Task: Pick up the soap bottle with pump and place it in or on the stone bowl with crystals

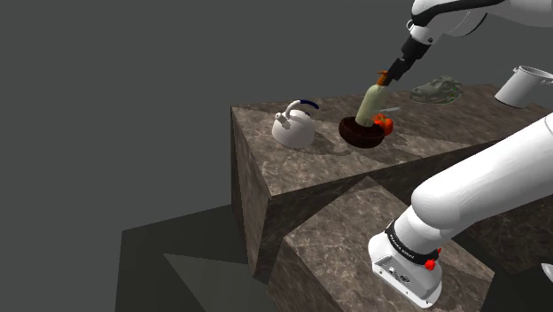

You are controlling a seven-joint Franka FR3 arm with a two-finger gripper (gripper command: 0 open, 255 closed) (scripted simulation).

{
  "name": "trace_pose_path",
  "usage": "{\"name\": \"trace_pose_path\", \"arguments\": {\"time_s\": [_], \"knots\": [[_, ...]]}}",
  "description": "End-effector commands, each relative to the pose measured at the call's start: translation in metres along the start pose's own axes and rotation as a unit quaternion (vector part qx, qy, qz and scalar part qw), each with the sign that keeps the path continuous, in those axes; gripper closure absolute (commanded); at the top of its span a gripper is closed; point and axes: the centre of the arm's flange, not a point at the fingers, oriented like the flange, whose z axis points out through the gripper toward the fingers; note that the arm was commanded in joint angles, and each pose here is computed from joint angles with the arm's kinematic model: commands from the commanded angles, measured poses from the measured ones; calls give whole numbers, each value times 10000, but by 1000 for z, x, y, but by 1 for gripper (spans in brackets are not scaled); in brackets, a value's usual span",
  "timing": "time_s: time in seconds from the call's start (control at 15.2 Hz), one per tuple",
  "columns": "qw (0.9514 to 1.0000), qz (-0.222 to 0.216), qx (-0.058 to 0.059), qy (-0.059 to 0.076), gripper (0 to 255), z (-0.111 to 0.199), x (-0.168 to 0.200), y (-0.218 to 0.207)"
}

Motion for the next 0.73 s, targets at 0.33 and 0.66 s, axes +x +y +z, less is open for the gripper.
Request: {"name": "trace_pose_path", "arguments": {"time_s": [0.33,0.66], "knots": [[10000,0,1,-1,0,-44,0,-1],[10000,0,1,-1,0,-44,0,-1]]}}
